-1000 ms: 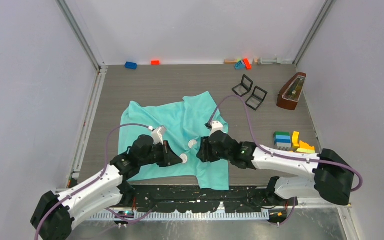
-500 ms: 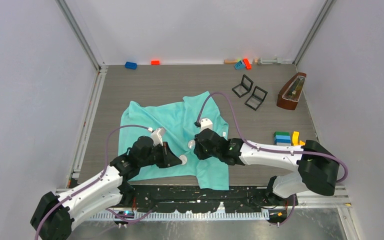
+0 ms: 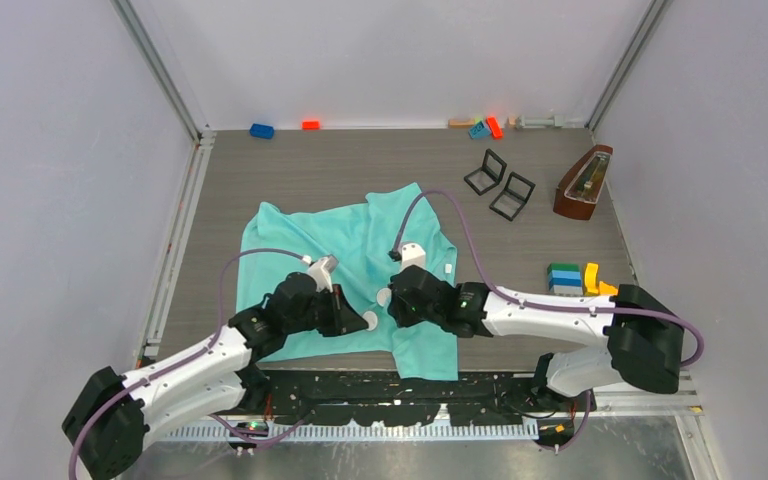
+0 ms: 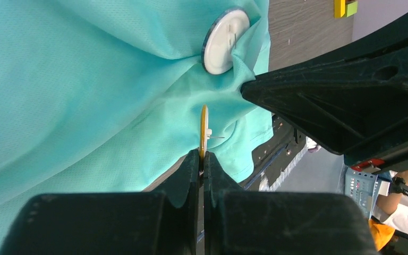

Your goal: Pin the brooch onto the clothing

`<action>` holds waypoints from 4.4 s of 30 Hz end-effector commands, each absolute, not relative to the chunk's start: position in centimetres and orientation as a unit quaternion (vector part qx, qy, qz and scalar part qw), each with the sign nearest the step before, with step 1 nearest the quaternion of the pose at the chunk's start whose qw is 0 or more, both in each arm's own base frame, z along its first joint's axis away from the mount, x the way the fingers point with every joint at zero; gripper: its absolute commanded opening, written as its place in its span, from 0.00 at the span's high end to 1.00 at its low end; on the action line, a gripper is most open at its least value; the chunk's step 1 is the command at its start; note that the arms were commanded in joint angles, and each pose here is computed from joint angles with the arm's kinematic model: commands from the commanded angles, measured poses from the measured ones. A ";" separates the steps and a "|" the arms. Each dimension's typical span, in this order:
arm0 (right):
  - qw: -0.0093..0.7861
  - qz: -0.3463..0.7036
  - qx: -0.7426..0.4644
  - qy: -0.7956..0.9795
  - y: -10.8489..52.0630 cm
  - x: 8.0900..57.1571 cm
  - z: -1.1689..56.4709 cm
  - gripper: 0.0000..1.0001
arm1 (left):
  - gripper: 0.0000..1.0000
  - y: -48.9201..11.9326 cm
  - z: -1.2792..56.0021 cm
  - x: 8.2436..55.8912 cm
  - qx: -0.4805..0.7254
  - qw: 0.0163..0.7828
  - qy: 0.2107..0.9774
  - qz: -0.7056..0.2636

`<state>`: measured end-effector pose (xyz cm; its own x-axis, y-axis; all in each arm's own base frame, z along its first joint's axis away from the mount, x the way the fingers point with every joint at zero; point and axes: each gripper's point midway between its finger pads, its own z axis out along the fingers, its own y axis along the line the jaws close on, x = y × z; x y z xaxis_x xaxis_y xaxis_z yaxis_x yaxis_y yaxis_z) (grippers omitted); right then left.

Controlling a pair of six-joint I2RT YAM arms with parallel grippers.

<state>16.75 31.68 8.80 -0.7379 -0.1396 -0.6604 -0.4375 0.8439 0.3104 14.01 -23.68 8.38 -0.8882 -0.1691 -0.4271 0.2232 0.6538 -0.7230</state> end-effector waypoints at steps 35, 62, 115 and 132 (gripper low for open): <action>0.297 0.319 -0.172 0.883 35.8 14.6 10.4 0.99 | 1.00 -26.3 9.7 15.0 0.005 0.250 0.864 -0.436; 0.309 0.319 -0.167 0.880 35.9 14.9 11.5 0.99 | 1.00 -26.3 9.6 14.7 0.001 0.247 0.863 -0.440; 0.299 0.276 -0.194 0.893 33.5 14.1 8.0 0.87 | 1.00 -26.3 10.9 14.4 0.008 0.267 0.840 -0.472; 0.274 0.299 -0.188 0.894 34.4 13.5 7.3 1.00 | 1.00 -27.4 14.4 13.0 0.102 0.303 0.782 -0.534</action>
